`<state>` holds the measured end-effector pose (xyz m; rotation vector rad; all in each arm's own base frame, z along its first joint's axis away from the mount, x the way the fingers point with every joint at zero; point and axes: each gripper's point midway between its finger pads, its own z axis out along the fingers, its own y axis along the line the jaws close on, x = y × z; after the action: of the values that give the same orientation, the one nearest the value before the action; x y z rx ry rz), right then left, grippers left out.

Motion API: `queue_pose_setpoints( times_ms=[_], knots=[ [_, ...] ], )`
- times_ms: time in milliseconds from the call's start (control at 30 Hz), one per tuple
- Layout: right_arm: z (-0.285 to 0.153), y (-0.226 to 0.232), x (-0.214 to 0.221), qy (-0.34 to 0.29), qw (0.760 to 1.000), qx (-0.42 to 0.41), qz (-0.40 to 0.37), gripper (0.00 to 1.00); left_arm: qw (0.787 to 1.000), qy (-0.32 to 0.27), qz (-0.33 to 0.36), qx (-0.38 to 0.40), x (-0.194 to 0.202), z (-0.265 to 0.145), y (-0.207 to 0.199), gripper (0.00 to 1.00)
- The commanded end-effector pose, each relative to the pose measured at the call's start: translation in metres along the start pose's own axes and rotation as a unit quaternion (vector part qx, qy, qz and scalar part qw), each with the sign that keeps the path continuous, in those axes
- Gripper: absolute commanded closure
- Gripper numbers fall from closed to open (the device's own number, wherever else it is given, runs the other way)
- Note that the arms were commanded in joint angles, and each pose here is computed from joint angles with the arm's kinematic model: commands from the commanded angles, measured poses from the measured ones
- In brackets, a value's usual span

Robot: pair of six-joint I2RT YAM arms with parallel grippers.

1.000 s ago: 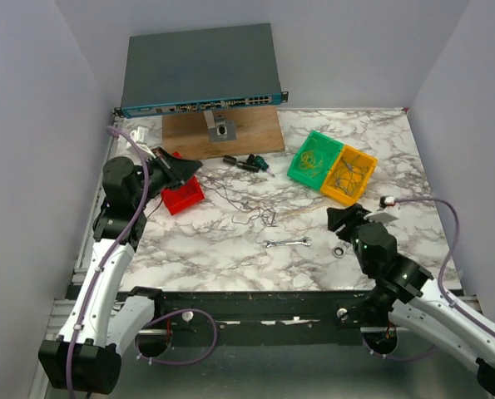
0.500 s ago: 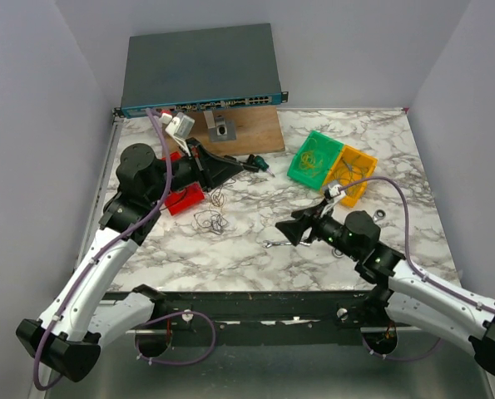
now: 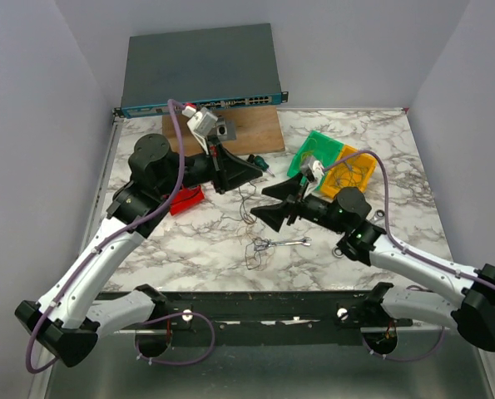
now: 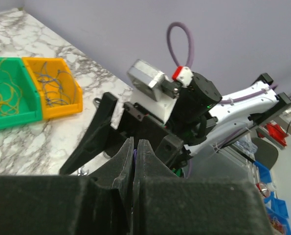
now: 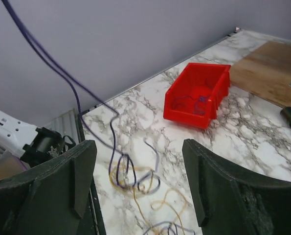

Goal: Untangle the cables

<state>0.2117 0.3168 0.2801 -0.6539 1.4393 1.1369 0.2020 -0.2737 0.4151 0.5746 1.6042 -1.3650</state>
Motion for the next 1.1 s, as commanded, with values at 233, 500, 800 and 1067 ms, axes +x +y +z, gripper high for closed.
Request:
queue_pose_setpoints(
  times_ms=[233, 500, 800, 1067],
  knots=[
    [0.041, -0.003, 0.070, 0.041, 0.998, -0.007, 0.048, 0.55, 0.998, -0.011, 0.011, 0.057, -0.026, 0.024, -0.038, 1.00],
    [0.007, -0.044, 0.154, 0.066, 0.972, 0.118, 0.194, 0.98, 0.990, -0.087, 0.104, 0.023, -0.108, 0.005, -0.073, 1.00],
    [-0.064, -0.106, 0.206, 0.110, 0.896, 0.358, 0.238, 0.99, 0.969, -0.184, 0.100, -0.131, -0.160, -0.049, -0.032, 1.00],
    [-0.089, -0.113, 0.161, 0.079, 0.889, 0.409, 0.193, 0.99, 0.957, -0.193, 0.067, -0.208, -0.141, -0.076, 0.017, 1.00]
  ],
)
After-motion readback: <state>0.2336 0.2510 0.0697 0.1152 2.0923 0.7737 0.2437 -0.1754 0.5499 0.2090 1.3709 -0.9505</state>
